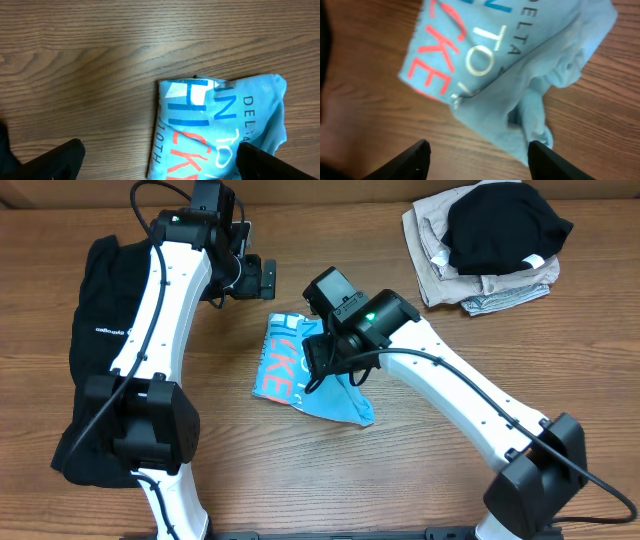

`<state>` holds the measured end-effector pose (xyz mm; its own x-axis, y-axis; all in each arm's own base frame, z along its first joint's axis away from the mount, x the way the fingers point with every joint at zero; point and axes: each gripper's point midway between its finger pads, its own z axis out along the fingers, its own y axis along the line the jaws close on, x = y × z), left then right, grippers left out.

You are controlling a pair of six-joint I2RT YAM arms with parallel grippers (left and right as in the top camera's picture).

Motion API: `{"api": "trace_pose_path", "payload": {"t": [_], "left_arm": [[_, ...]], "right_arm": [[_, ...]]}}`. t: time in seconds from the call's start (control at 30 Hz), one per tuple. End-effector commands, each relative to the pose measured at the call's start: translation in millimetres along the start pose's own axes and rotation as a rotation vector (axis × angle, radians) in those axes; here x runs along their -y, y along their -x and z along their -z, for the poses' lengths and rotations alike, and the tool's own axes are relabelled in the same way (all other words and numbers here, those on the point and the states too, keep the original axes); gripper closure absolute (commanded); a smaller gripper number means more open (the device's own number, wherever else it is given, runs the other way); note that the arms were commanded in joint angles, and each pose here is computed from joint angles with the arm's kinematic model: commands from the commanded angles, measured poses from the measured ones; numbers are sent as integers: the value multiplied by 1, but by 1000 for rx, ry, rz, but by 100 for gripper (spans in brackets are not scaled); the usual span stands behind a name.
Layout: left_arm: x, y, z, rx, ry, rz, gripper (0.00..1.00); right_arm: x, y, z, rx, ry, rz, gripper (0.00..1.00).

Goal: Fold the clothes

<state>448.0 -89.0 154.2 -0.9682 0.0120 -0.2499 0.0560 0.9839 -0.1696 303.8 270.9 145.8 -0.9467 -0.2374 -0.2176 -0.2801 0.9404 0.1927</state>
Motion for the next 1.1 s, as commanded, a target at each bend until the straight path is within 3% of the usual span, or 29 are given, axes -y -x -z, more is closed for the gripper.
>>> {"api": "trace_pose_path", "payload": {"t": [0.0, 0.4, 0.57, 0.83, 1.0, 1.07], "left_arm": [[-5, 6, 8, 29, 22, -16, 0], [-7, 7, 8, 30, 22, -13, 0], [-7, 7, 8, 29, 23, -11, 0], [-7, 7, 8, 29, 23, -14, 0], [-10, 7, 8, 31, 39, -19, 0], [-12, 7, 8, 32, 50, -19, 0]], "right_arm": [[13, -2, -22, -18, -70, -31, 37], [23, -15, -59, -50, -86, -82, 60], [21, -11, -60, -37, -79, -80, 66], [23, -16, -81, -78, -91, -87, 67], [18, -5, -75, -40, -69, -107, 95], [12, 4, -63, -8, -53, -104, 96]]}}
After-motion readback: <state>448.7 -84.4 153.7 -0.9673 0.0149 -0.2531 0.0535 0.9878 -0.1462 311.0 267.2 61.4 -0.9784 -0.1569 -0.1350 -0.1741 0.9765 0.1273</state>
